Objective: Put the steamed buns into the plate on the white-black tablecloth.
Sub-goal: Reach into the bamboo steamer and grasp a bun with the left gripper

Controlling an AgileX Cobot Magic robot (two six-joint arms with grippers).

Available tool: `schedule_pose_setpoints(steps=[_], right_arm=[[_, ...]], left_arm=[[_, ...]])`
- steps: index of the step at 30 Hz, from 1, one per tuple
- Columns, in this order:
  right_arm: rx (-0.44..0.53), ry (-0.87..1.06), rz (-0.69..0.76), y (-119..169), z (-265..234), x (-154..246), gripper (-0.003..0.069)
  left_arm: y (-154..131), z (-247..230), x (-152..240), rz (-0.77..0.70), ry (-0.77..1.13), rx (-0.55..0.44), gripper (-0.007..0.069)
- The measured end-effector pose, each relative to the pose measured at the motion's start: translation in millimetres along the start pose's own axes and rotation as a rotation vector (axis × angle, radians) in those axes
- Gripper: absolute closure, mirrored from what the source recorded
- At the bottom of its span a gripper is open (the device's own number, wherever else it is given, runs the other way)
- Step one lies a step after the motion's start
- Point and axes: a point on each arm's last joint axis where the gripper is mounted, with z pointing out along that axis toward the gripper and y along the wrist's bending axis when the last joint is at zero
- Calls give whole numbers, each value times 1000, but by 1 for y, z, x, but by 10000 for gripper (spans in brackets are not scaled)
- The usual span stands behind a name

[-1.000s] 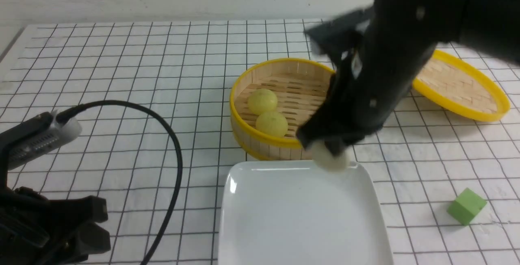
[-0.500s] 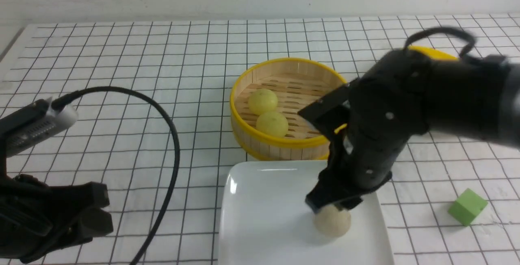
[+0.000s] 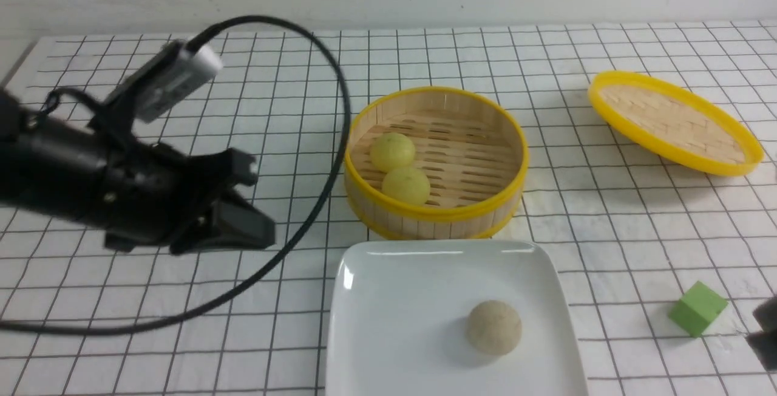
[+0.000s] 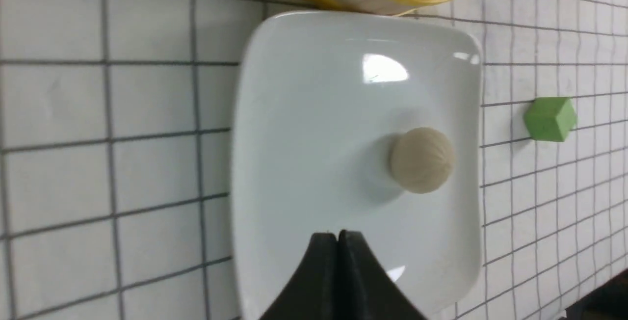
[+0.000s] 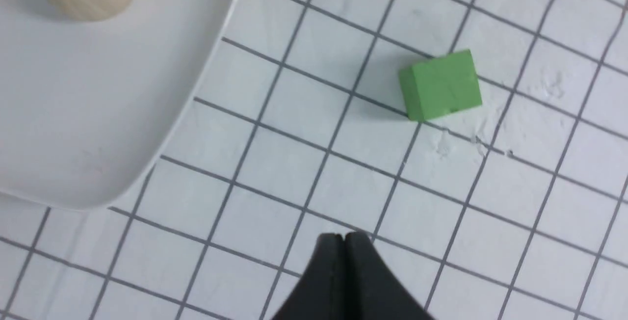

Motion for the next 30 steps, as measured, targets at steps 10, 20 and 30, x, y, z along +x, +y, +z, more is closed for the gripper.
schedule_pose_setpoints(steps=[10, 20, 30], right_arm=[[-33, -87, 51, -3, 5, 11, 673], [-37, -92, 55, -3, 5, 11, 668], [-40, -97, 57, -2, 5, 11, 662]], left_arm=[[-77, 92, -61, 133, 80, -45, 317], [-83, 151, -116, 168, 5, -148, 168], [-56, 198, -119, 196, 95, -256, 260]])
